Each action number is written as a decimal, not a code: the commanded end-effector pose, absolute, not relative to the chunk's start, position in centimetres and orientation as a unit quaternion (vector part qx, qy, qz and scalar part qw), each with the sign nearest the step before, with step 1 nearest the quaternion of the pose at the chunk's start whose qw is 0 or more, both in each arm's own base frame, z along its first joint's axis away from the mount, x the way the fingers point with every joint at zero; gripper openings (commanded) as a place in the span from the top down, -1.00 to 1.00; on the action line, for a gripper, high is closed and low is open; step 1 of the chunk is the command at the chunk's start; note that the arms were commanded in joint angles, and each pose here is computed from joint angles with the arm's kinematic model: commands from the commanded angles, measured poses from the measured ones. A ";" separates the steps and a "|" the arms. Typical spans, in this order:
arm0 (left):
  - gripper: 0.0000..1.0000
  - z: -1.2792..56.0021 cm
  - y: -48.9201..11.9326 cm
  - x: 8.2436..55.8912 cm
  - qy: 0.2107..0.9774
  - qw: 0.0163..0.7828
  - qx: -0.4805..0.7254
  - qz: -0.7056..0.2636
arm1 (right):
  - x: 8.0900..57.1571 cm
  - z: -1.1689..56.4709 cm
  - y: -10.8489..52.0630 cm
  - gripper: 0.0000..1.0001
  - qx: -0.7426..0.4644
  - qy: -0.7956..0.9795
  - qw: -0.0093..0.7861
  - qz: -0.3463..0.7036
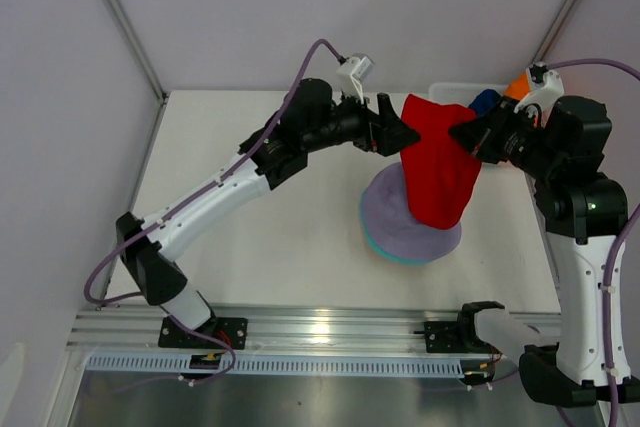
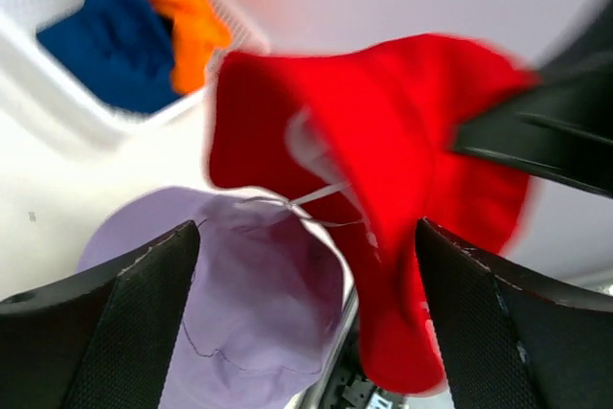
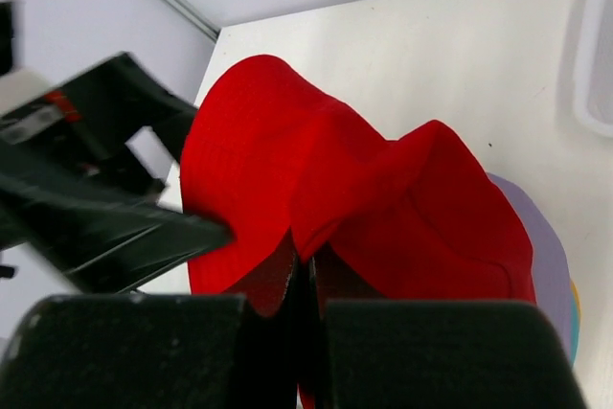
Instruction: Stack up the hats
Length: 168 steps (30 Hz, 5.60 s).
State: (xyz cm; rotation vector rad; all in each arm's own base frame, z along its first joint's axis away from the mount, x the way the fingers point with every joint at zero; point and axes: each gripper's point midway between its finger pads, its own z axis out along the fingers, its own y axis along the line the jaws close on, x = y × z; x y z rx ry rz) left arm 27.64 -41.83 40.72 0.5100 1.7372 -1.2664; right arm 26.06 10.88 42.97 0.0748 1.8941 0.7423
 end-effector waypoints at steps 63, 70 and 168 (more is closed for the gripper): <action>0.99 18.8 -37.6 23.5 0.824 0.270 0.092 -0.490 | 25.9 23.1 4.1 -0.51 0.330 0.761 0.441 0.344; 0.99 19.2 -37.9 23.6 0.822 0.268 0.093 -0.494 | 25.9 22.2 4.2 0.05 0.368 0.733 0.437 0.368; 0.99 16.3 -37.0 29.3 0.824 0.239 -0.071 -0.508 | 37.8 18.4 4.9 1.00 0.129 0.874 0.417 0.215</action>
